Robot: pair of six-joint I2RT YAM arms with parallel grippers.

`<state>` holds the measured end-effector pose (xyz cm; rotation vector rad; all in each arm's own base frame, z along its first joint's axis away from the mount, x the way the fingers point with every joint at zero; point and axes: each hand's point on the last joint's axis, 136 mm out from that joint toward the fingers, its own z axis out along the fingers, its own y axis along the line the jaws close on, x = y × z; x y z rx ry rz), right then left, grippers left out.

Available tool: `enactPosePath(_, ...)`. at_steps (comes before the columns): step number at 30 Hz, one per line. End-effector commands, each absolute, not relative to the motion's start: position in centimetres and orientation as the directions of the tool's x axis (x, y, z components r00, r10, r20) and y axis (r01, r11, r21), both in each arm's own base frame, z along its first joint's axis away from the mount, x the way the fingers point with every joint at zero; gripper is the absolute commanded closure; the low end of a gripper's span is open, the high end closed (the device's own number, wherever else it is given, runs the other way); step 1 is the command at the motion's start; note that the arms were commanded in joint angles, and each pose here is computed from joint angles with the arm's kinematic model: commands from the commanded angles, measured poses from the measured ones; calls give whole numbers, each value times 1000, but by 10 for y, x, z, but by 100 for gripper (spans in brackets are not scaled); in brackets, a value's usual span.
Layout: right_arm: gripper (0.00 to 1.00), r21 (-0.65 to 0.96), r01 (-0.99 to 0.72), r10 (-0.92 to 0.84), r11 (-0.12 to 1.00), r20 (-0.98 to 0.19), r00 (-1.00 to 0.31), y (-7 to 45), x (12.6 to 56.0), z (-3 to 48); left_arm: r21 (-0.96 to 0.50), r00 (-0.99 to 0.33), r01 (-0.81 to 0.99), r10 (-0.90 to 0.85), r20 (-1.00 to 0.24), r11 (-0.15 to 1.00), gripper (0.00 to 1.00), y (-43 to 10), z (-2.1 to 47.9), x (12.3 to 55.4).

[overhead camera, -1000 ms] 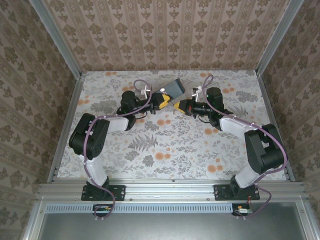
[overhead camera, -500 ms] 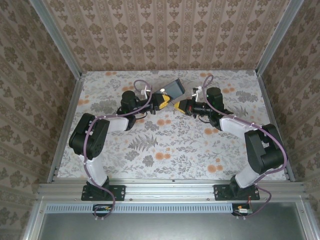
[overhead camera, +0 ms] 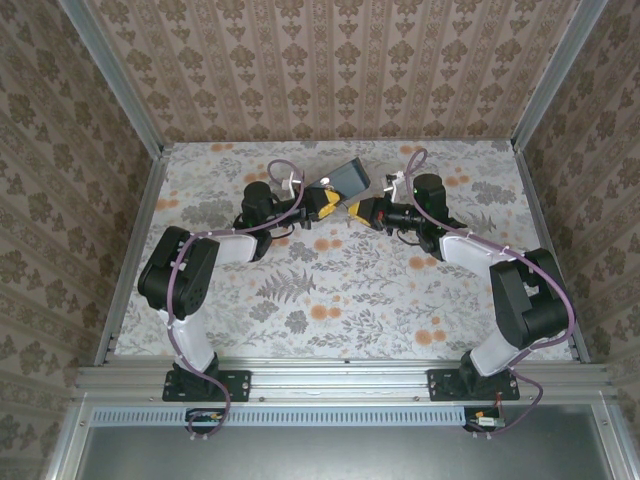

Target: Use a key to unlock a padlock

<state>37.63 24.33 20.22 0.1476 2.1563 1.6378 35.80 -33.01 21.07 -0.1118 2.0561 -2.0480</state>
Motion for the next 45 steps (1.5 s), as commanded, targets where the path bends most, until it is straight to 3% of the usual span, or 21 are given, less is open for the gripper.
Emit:
enactPosePath(1,100,931,-229,323,285,-318,-891,246,381,218,-961,-943,274,-210,-260,-40,100,-326,250,350)
enactPosePath(19,100,925,-193,308,327,-297,-904,242,369,199,-962,-934,270,-254,-252,-38,100,-323,250,356)
enactPosePath(45,100,925,-208,320,317,-310,-895,245,382,210,-948,-931,315,-208,-300,-44,100,-328,258,344)
